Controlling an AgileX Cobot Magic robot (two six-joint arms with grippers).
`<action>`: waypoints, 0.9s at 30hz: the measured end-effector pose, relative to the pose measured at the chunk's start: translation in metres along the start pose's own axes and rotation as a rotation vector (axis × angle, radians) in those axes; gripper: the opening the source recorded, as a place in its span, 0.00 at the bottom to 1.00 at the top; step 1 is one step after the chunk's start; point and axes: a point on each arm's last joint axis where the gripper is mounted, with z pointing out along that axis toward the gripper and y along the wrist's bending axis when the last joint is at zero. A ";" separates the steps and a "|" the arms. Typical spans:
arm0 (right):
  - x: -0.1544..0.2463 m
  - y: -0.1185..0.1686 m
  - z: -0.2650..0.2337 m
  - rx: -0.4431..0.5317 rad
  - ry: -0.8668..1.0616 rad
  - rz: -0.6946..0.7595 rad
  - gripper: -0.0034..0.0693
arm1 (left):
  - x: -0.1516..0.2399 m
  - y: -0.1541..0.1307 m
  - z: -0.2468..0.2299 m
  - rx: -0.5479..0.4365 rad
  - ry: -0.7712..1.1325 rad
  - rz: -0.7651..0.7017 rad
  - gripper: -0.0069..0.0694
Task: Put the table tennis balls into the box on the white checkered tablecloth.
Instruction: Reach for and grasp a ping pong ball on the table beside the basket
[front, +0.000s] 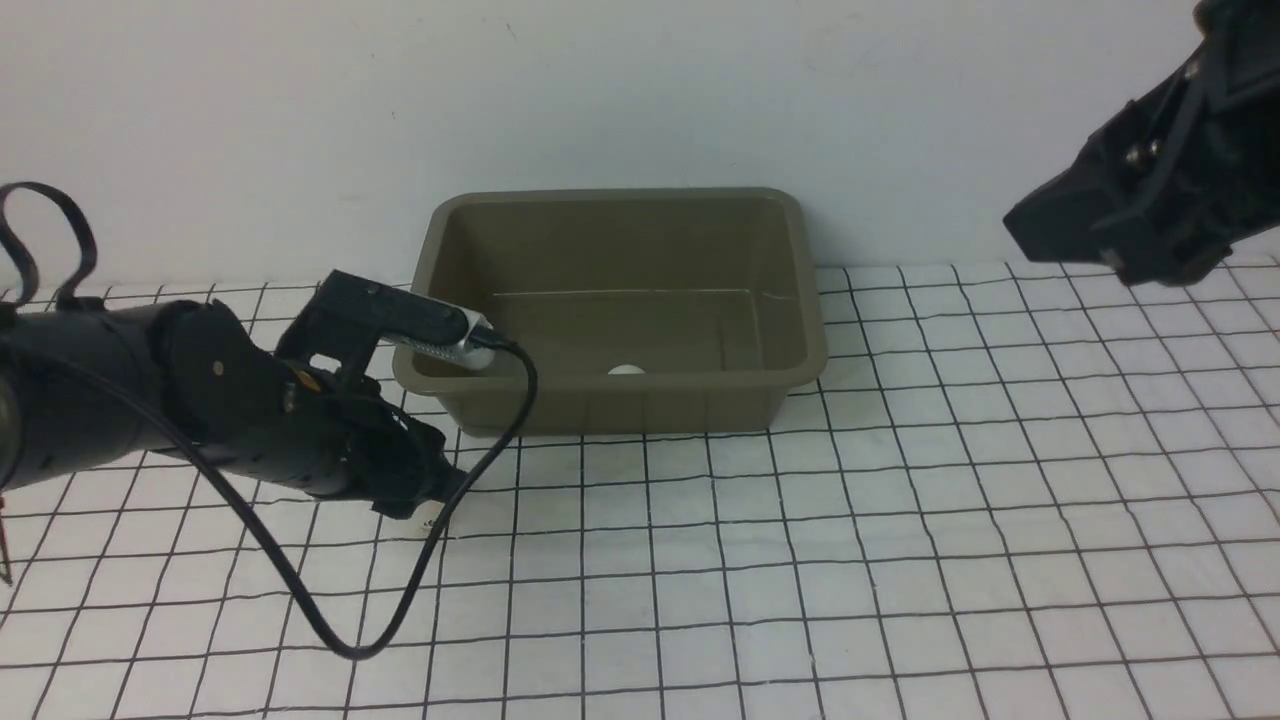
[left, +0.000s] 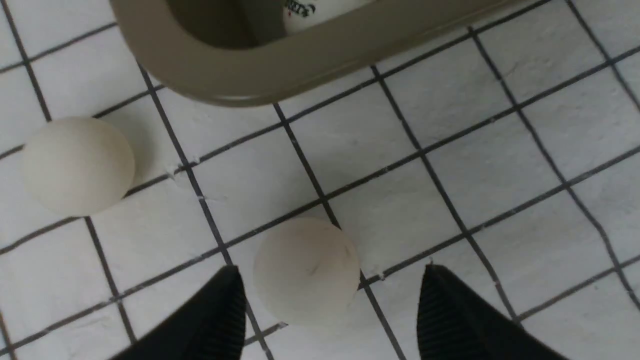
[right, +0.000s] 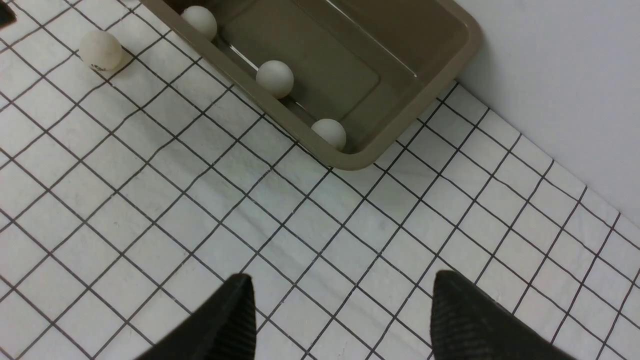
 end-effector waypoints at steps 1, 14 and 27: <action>0.000 0.000 0.000 -0.002 -0.001 0.001 0.64 | 0.002 0.000 0.004 -0.001 0.008 -0.002 0.63; 0.000 0.001 0.000 -0.009 -0.002 0.005 0.64 | 0.014 0.005 0.043 -0.019 0.050 -0.032 0.54; 0.000 0.001 0.000 -0.010 -0.004 0.006 0.64 | -0.046 -0.053 -0.033 0.019 -0.336 0.226 0.54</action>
